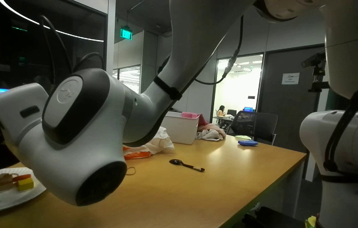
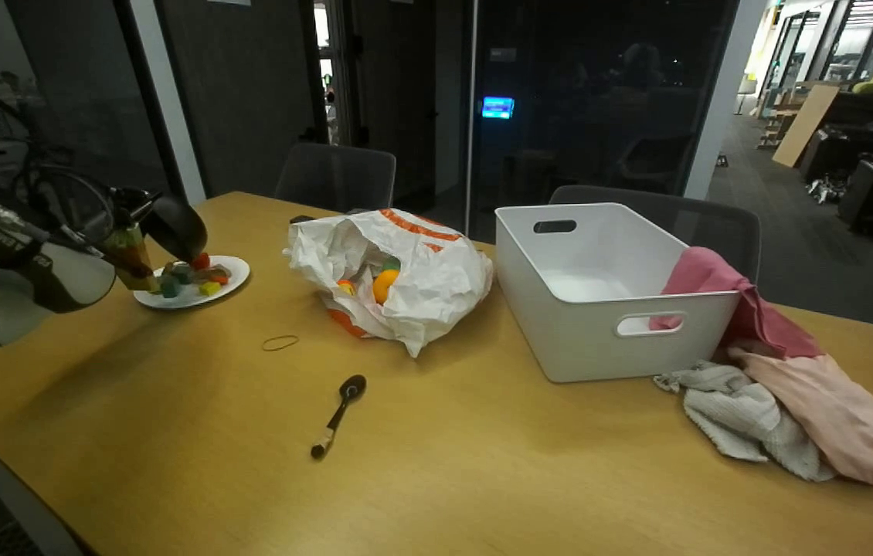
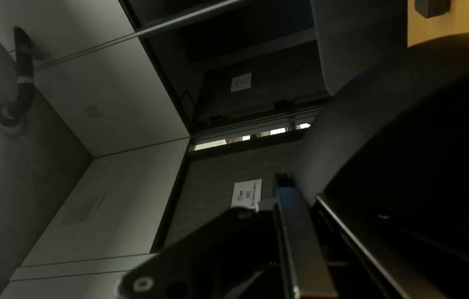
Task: Empty the stuff in the bowl onto the bowl
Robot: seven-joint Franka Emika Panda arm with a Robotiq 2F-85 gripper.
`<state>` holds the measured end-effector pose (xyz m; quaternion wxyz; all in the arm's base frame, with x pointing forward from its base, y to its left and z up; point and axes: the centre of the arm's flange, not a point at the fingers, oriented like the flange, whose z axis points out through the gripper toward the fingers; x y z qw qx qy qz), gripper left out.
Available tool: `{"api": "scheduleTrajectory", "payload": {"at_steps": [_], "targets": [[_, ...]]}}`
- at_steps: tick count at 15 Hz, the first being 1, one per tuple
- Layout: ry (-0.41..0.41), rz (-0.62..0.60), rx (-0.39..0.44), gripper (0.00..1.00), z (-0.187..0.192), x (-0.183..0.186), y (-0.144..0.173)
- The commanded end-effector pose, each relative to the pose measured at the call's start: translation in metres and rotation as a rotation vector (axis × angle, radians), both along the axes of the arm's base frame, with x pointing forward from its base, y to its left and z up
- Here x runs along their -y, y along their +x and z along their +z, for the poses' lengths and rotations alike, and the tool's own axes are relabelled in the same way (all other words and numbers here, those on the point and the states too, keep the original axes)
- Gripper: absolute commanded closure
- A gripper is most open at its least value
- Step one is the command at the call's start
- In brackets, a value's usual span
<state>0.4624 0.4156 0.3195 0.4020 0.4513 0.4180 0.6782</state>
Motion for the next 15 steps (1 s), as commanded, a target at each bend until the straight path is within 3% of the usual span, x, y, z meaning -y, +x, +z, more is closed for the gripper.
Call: {"api": "scheduleTrajectory", "payload": {"at_steps": [1,4,8,11,15], "targets": [[0.022,0.015,0.070,0.93,0.017,0.015,0.015],[0.088,-0.046,0.143,0.92,0.056,0.004,0.028],[0.141,-0.282,0.151,0.92,0.103,0.033,0.054],[0.170,-0.452,0.047,0.93,0.134,0.061,0.065],[0.201,-0.611,-0.163,0.92,0.165,0.071,0.056]]}}
